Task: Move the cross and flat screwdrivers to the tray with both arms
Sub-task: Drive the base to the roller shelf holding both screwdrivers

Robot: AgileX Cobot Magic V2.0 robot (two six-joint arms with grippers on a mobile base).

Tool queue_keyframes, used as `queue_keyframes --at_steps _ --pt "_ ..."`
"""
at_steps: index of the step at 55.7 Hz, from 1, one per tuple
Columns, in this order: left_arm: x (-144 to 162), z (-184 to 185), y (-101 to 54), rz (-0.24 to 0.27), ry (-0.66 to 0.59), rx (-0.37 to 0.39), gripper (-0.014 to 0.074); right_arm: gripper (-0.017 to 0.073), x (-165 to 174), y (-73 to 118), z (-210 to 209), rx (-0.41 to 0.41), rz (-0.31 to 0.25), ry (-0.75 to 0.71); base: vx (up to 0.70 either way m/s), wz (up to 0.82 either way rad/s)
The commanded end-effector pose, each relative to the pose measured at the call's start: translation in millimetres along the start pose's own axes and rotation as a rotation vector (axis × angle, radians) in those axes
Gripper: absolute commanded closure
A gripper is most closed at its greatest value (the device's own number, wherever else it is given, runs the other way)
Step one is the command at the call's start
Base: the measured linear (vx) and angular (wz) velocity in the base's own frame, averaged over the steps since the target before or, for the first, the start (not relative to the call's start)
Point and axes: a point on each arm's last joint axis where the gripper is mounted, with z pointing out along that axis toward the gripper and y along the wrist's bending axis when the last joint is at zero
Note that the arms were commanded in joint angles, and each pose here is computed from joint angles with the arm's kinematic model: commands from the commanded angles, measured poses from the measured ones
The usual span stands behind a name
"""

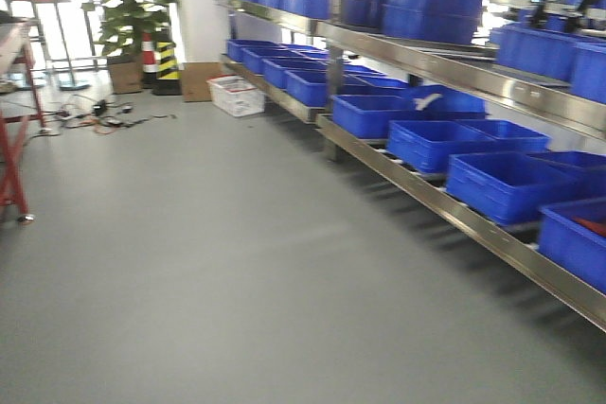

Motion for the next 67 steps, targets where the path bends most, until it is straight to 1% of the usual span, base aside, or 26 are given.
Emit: queue_keyframes --at_steps 1,23,38,53,67 --pt "-16.4 -3.8 0.2 -0.014 -0.114 -0.005 0.0596 0.0567 -18.1 -0.6 -4.7 0.009 -0.008 -0.125 0.58 0.48" --pt "-16.4 -3.8 0.2 -0.014 -0.114 -0.005 0.0596 0.0567 -17.5 -0.5 -4.6 0.009 -0.008 -0.118 0.61 0.46" --pt "-16.4 -3.8 0.2 -0.014 -0.114 -0.005 0.0596 0.0567 -17.5 -0.5 -4.6 0.009 -0.008 -0.118 0.66 0.33" --pt "-16.3 -3.8 0.2 -0.014 -0.113 -0.005 0.0596 0.0567 -17.5 -0.5 -4.6 0.009 -0.008 -0.118 0.68 0.07" --pt "-16.4 -3.9 0.2 -0.014 -0.114 -0.005 0.0596 0.0567 -17.5 -0.5 -4.6 0.009 -0.008 -0.117 0.68 -0.25"
